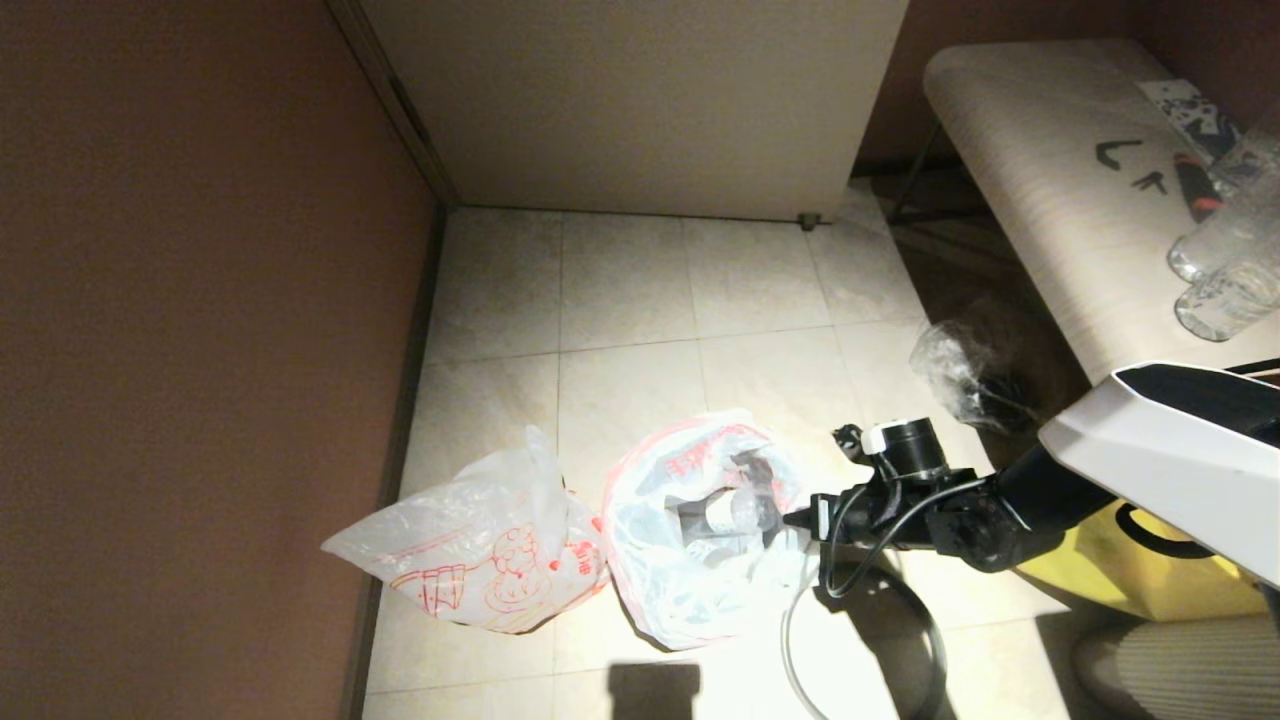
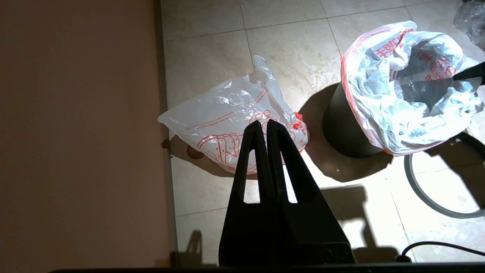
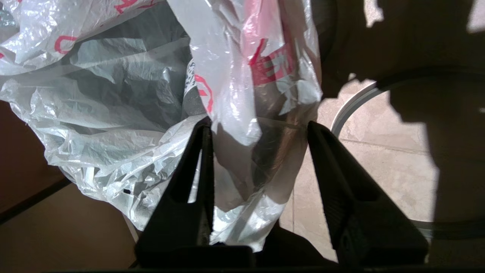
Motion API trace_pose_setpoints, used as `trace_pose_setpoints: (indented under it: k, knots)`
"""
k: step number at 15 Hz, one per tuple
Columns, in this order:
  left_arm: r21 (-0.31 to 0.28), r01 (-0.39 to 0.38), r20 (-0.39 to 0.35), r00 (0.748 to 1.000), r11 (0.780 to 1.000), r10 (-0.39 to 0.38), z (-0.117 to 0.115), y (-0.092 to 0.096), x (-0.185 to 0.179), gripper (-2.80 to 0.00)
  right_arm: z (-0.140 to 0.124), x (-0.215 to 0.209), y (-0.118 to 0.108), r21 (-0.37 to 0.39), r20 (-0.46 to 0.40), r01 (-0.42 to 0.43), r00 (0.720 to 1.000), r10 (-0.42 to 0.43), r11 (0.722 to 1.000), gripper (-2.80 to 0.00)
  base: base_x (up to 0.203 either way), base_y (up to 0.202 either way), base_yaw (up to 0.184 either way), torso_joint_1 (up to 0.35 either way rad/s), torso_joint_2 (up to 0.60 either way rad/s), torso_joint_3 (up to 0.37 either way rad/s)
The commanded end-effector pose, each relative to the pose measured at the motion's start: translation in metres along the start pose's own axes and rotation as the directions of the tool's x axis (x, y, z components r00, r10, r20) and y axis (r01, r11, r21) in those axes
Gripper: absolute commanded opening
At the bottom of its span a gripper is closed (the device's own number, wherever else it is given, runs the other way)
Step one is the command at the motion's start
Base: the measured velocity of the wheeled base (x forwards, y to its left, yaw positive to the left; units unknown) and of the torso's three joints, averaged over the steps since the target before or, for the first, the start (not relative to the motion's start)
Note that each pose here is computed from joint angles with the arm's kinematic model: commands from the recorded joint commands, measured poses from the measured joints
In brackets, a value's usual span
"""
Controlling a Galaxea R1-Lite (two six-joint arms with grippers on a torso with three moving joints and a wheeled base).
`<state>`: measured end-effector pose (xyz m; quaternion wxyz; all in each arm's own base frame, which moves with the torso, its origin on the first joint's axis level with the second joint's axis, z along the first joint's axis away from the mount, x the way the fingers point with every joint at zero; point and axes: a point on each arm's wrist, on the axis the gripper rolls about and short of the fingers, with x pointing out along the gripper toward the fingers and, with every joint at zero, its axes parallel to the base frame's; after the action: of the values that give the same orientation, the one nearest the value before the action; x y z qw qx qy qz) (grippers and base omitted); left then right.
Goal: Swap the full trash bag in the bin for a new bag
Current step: Place the trash bag on the floor
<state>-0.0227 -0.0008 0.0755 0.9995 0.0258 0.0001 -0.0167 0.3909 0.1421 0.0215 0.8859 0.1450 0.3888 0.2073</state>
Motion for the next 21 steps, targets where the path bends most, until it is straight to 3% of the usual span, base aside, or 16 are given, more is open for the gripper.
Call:
trace_pose_setpoints:
  k: [1, 9, 15, 18, 19, 21]
  knots:
    - [0.000, -0.001, -0.004, 1.000, 1.000, 0.001, -0.001, 0.000, 0.000, -2.80, -0.001, -0.002, 0.004, -0.004, 0.000, -0.008, 1.000, 0.008, 1.000, -2.80, 0.000, 0.000, 0.000, 0.000, 0.00, 0.000]
    - [0.000, -0.001, -0.002, 1.000, 1.000, 0.001, -0.001, 0.000, 0.000, -2.80, 0.003, -0.018, 0.021, -0.029, 0.020, -0.034, 0.999, 0.034, 0.999, -2.80, 0.000, 0.000, 0.000, 0.000, 0.00, 0.000]
    - [0.000, 0.000, -0.003, 1.000, 1.000, 0.000, -0.001, 0.000, 0.000, -2.80, -0.021, 0.017, 0.000, -0.088, -0.019, 0.125, 0.992, -0.127, 0.988, -2.80, 0.000, 0.000, 0.000, 0.000, 0.00, 0.000]
    - [0.000, 0.000, -0.002, 1.000, 1.000, 0.000, -0.001, 0.000, 0.000, -2.80, -0.019, 0.019, -0.001, -0.096, 0.015, 0.159, 0.987, -0.158, 0.983, -2.80, 0.000, 0.000, 0.000, 0.000, 0.00, 0.000]
    - [0.000, 0.000, -0.002, 1.000, 1.000, 0.000, -0.001, 0.000, 0.000, -2.80, -0.016, 0.015, 0.001, -0.097, 0.026, 0.156, 0.988, -0.154, 0.983, 0.00, 0.000, 0.000, 0.000, 0.000, 0.00, 0.000]
    - [0.000, 0.000, -0.002, 1.000, 1.000, 0.000, -0.001, 0.000, 0.000, -2.80, -0.012, 0.010, 0.004, -0.096, 0.045, 0.157, 0.987, -0.154, 0.983, 0.00, 0.000, 0.000, 0.000, 0.000, 0.00, 0.000]
